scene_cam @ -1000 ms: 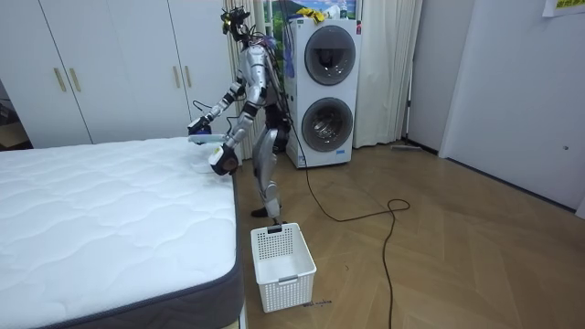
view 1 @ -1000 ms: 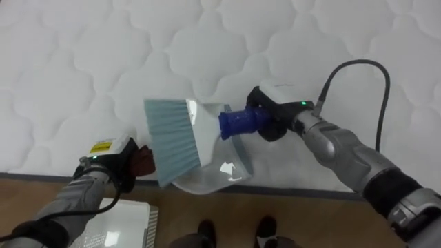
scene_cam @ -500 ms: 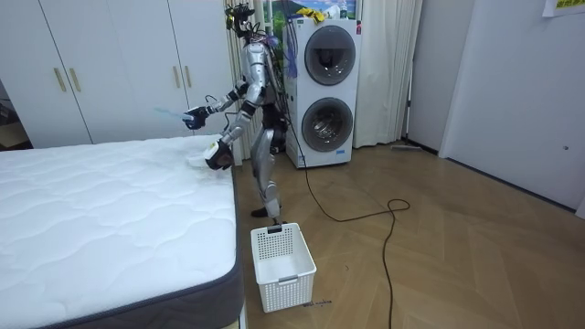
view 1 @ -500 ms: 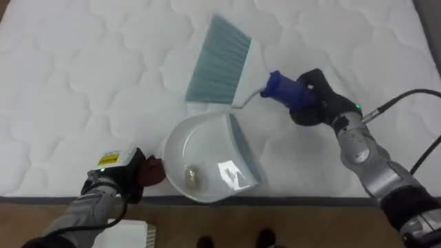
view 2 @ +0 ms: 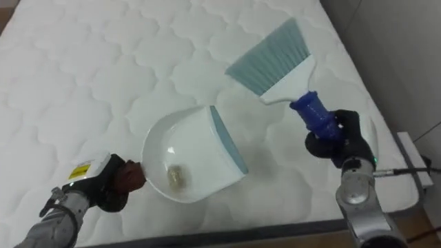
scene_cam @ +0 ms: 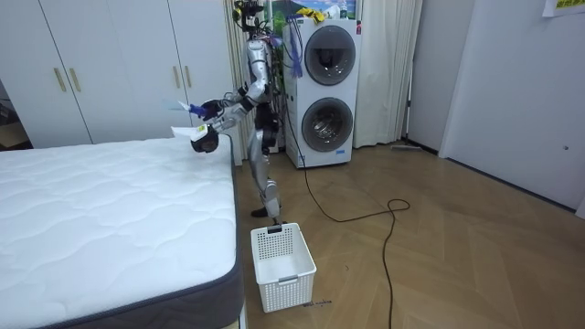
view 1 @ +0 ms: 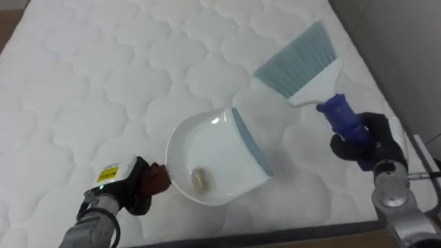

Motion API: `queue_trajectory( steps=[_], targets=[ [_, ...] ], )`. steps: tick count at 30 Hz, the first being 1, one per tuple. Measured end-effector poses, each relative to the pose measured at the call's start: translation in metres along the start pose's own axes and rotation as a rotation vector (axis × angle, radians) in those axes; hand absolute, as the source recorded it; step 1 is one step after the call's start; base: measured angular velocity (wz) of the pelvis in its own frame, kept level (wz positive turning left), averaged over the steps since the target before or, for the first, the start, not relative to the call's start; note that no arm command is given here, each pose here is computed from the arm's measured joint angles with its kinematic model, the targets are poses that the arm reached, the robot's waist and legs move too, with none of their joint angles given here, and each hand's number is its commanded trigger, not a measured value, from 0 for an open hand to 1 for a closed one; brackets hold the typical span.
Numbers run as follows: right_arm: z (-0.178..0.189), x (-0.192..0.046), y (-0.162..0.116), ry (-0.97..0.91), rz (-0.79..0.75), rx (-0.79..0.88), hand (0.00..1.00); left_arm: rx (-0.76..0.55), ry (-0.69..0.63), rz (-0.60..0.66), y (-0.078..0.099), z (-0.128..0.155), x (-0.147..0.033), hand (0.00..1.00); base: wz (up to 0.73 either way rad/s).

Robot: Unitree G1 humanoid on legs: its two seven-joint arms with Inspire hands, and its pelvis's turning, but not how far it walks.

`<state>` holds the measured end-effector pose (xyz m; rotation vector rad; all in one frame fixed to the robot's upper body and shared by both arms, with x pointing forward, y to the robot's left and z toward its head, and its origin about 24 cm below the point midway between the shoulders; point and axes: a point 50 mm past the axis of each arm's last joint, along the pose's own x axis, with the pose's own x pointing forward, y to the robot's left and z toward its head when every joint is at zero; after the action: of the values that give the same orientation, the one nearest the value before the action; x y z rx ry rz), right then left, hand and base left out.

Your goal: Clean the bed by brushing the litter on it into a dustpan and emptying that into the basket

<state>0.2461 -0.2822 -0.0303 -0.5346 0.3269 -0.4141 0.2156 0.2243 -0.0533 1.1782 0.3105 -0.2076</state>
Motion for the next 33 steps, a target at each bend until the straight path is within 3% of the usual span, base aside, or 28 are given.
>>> queue_trajectory(
  steps=[7,17,23,33],
  targets=[
    [0.001,-0.015,-0.003,-0.033,-0.043,0.067,0.0,-0.038,0.003,0.018,-0.001,0.001,-0.005,1.0,0.0],
    [0.024,-0.023,0.015,-0.111,-0.012,0.159,0.0,-0.181,-0.004,0.123,0.01,0.016,-0.003,1.0,0.01],
    [0.038,-0.023,0.014,-0.168,-0.016,0.188,0.0,-0.19,-0.046,0.147,0.018,0.025,-0.003,1.0,0.05],
    [0.037,-0.02,0.003,-0.159,-0.074,0.204,0.0,-0.19,-0.037,0.118,0.015,0.024,-0.004,1.0,0.13]
  ],
)
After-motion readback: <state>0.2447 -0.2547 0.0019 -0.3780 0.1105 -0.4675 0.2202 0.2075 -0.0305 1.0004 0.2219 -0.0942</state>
